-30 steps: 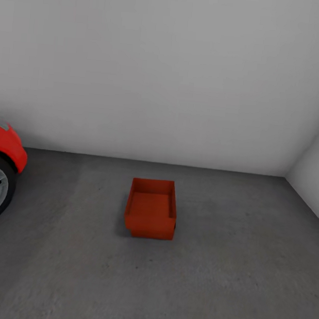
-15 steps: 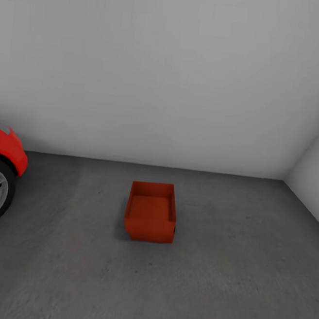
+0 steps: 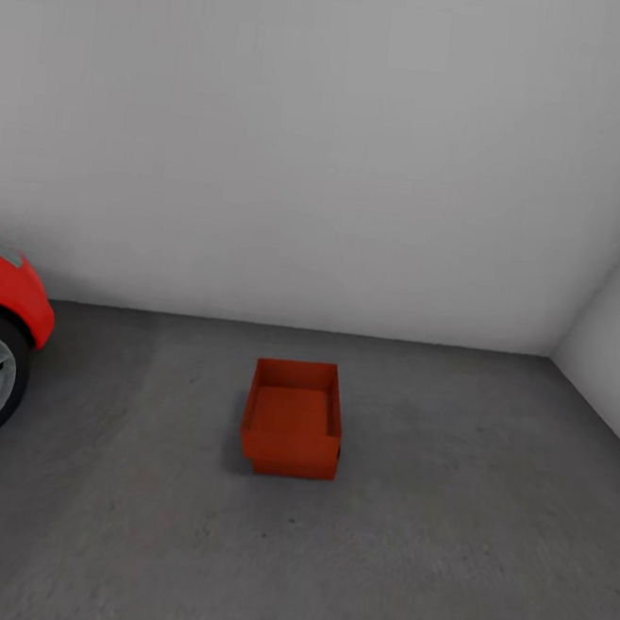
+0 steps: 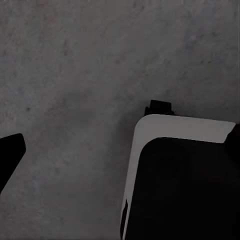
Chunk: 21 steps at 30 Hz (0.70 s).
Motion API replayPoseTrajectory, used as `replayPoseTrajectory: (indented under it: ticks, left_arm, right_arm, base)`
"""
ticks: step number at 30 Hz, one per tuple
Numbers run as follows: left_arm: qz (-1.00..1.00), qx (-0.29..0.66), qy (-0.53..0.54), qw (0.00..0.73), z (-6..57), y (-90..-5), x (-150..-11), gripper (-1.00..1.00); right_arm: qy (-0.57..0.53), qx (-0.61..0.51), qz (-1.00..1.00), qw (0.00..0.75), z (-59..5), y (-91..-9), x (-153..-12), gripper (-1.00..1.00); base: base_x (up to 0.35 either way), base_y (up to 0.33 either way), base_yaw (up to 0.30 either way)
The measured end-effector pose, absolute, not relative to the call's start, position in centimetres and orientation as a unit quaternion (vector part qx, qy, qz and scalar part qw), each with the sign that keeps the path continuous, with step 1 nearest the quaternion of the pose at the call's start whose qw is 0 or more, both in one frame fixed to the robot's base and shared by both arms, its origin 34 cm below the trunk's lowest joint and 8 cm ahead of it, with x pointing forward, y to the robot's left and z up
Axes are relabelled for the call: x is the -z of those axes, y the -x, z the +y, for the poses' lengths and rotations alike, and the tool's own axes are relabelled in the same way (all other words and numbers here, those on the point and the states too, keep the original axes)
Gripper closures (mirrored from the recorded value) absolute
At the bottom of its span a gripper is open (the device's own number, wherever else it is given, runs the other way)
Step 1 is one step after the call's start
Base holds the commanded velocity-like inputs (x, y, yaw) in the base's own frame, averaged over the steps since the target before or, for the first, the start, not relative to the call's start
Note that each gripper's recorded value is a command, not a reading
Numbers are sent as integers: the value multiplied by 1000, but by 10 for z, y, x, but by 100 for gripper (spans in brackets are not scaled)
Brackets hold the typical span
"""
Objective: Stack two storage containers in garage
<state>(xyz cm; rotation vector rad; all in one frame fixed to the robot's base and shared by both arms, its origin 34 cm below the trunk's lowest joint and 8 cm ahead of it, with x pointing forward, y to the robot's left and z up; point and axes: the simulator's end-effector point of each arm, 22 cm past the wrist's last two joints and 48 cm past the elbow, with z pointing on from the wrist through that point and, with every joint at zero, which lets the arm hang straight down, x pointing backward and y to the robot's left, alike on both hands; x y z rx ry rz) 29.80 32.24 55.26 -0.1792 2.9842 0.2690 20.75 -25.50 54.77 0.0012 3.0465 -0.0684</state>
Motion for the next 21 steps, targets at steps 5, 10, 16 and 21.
replayPoseTrajectory:
  ticks: [5, 10, 16, 21]
  left_arm:
    - [991, -89, 60, 74, 322, -301, -554, -100]
    - [991, -89, 60, 78, 322, -304, -555, -100]
    - [991, -89, 61, 83, 322, -308, -557, -100]
    - [990, -88, 61, 87, 322, -311, -558, -100]
  right_arm:
    - [-1, 22, 998, 51, -255, -211, -548, -100]
    - [-1, 23, 998, 54, -256, -213, -549, -100]
    - [-1, 23, 998, 60, -256, -218, -550, -100]
    - [-1, 23, 998, 65, -256, -221, -551, -100]
  base:
    - [0, 0, 0]
    - [0, 0, 0]
    - [0, 0, 0]
    - [0, 0, 0]
